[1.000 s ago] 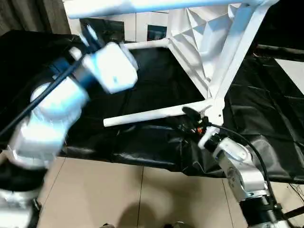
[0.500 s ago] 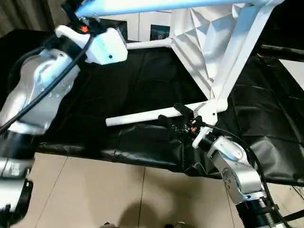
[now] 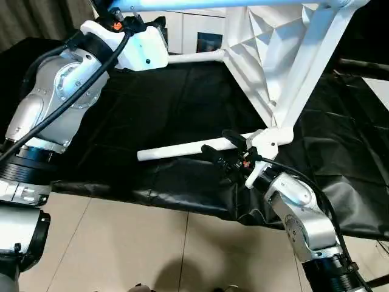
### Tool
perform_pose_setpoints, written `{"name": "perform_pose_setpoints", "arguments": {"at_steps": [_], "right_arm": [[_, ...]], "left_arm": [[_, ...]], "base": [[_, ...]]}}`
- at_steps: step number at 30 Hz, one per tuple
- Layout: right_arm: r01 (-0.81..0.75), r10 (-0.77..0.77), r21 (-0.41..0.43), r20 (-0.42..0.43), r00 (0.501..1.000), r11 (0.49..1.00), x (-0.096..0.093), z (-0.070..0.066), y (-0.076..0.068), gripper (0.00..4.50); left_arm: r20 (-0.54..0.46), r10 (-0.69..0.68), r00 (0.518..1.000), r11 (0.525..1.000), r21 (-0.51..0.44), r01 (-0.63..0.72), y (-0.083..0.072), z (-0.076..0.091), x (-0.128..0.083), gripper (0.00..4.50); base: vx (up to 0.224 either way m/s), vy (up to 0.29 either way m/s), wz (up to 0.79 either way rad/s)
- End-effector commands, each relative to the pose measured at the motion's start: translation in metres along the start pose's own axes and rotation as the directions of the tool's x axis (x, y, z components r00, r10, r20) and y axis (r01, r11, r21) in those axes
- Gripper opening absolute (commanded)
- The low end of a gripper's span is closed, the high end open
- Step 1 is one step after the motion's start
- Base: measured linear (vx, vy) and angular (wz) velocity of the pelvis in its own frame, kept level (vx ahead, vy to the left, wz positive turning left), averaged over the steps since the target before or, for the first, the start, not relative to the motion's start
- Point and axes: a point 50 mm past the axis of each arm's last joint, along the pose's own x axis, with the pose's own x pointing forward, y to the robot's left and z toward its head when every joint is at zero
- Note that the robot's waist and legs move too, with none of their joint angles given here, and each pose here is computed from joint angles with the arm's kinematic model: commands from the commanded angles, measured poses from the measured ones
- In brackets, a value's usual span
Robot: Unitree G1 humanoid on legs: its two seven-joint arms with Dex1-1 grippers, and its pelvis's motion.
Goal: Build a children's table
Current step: Flip table
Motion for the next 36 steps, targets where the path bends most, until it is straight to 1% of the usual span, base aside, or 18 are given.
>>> {"name": "perform_pose_setpoints", "arguments": {"at_steps": [1, 4, 6, 8, 12, 15, 16, 17, 22, 25, 27, 29, 30, 31, 34, 36], "right_arm": [[0.01, -0.011, -0.018, -0.027, 1.0, 1.0, -0.003, -0.003, 0.001, 3.48], [0.011, -0.012, -0.031, -0.037, 0.999, 0.999, -0.002, -0.003, 0.001, 3.48], [0.013, -0.015, -0.034, -0.043, 0.999, 0.999, -0.002, -0.003, 0.001, 3.48], [0.016, -0.018, -0.041, -0.049, 0.999, 0.999, -0.001, -0.003, 0.001, 3.48], [0.014, -0.017, -0.054, -0.063, 0.998, 0.998, -0.001, -0.005, 0.002, 3.48], [0.016, -0.021, -0.067, -0.074, 0.997, 0.998, 0.0, -0.005, 0.002, 3.48], [0.016, -0.021, -0.069, -0.074, 0.997, 0.997, 0.0, -0.006, 0.002, 3.48], [0.017, -0.022, -0.07, -0.073, 0.997, 0.997, 0.0, -0.005, 0.003, 3.48], [0.017, -0.022, -0.071, -0.07, 0.997, 0.997, 0.0, -0.005, 0.004, 3.48], [0.019, -0.024, -0.075, -0.072, 0.997, 0.997, 0.0, -0.005, 0.003, 3.48], [0.021, -0.026, -0.075, -0.072, 0.997, 0.997, 0.0, -0.005, 0.004, 3.48], [0.022, -0.027, -0.075, -0.071, 0.997, 0.997, 0.0, -0.005, 0.004, 3.48], [0.021, -0.026, -0.069, -0.071, 0.997, 0.997, -0.001, -0.006, 0.005, 3.48], [0.021, -0.026, -0.069, -0.071, 0.997, 0.997, -0.001, -0.006, 0.005, 3.48], [0.015, -0.019, -0.057, -0.077, 0.997, 0.998, -0.002, -0.008, 0.008, 3.48], [0.013, -0.017, -0.052, -0.084, 0.996, 0.999, -0.003, -0.01, 0.009, 3.48]], "left_arm": [[-0.003, 0.002, 1.0, 1.0, -0.01, -0.002, 0.002, -0.001, 0.003, 3.21], [-0.073, 0.028, 0.997, 1.0, 0.013, -0.027, 0.006, -0.01, 0.001, 3.08], [-0.096, 0.039, 0.995, 0.999, 0.017, -0.037, 0.009, -0.014, 0.001, 2.79], [-0.12, 0.042, 0.992, 0.999, 0.032, -0.039, 0.011, -0.018, 0.001, 2.66], [-0.164, 0.029, 0.986, 0.999, 0.05, -0.021, 0.011, -0.025, 0.0, 2.25], [-0.204, 0.014, 0.979, 0.999, 0.035, -0.007, 0.008, -0.031, -0.001, 2.14], [-0.212, 0.013, 0.977, 1.0, 0.029, -0.007, 0.008, -0.032, -0.001, 2.14], [-0.215, 0.013, 0.976, 1.0, 0.023, -0.008, 0.008, -0.032, -0.002, 1.98], [-0.207, 0.02, 0.978, 1.0, 0.002, -0.02, 0.009, -0.03, -0.002, 1.87], [-0.204, 0.009, 0.979, 0.998, -0.053, -0.02, 0.006, -0.027, -0.002, 1.82], [-0.214, 0.0, 0.977, 0.99, -0.135, -0.029, 0.003, -0.025, -0.002, 1.81], [-0.224, -0.003, 0.975, 0.985, -0.169, -0.036, 0.002, -0.025, -0.003, 1.81], [-0.25, 0.007, 0.968, 0.964, -0.255, -0.073, 0.001, -0.026, -0.004, 1.81], [-0.25, 0.007, 0.968, 0.964, -0.255, -0.073, 0.001, -0.026, -0.004, 1.81], [-0.32, 0.053, 0.946, 0.9, -0.395, -0.184, 0.001, -0.029, -0.009, 1.81], [-0.349, 0.08, 0.934, 0.862, -0.446, -0.241, 0.004, -0.031, -0.011, 1.82]], "base": [[0.0, 0.0, 0.0], [0.0, 0.0, 0.0], [0.0, 0.0, 0.0], [0.0, 0.0, 0.0], [0.0, 0.0, 0.0], [0.0, 0.0, 0.0], [0.0, 0.0, 0.0], [0.0, 0.0, 0.0], [0.0, 0.0, 0.0], [0.0, 0.0, 0.0], [0.0, 0.0, 0.0], [0.0, 0.0, 0.0], [0.0, 0.0, 0.0], [0.0, 0.0, 0.0], [0.0, 0.0, 0.0], [0.0, 0.0, 0.0]]}}
